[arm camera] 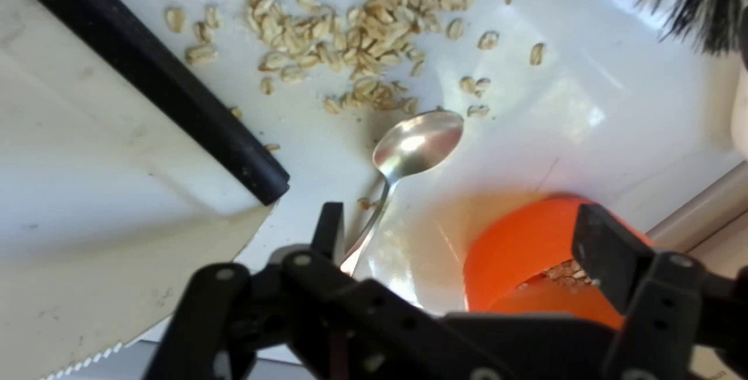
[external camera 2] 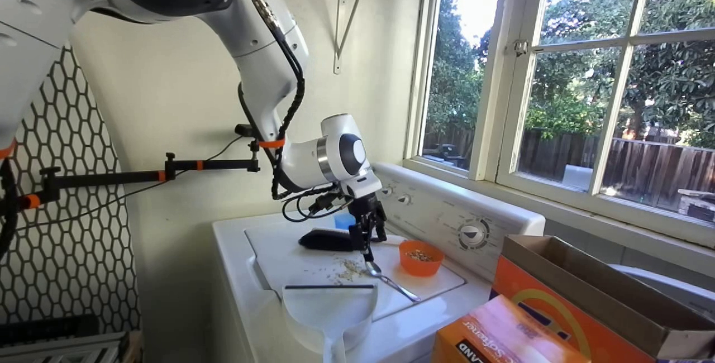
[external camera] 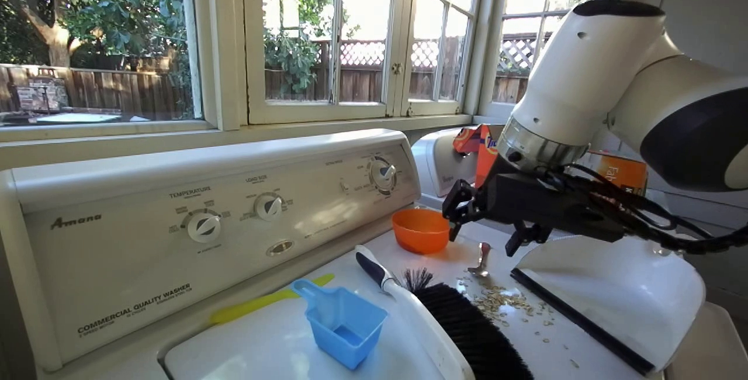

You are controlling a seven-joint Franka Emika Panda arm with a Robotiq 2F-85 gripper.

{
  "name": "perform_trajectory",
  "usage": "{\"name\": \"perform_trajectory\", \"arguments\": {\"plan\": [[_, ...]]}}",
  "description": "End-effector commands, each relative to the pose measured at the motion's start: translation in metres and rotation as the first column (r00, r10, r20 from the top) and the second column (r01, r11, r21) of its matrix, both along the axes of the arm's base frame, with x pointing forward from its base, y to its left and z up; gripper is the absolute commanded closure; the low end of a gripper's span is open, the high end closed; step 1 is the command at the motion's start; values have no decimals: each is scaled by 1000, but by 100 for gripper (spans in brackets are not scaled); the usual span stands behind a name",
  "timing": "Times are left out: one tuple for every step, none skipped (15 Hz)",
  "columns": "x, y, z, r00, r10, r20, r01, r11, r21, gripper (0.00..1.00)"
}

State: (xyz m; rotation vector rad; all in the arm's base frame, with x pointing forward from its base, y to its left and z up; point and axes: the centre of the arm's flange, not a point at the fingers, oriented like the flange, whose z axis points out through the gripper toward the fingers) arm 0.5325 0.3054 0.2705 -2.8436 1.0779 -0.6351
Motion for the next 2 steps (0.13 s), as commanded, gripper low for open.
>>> {"name": "perform_trajectory", "arguments": {"plan": [[-2,2,3,1000,13,3,-13,1000,-6,0],[-4,4,7,1000,19,5,-19,1000,-11,0]]}}
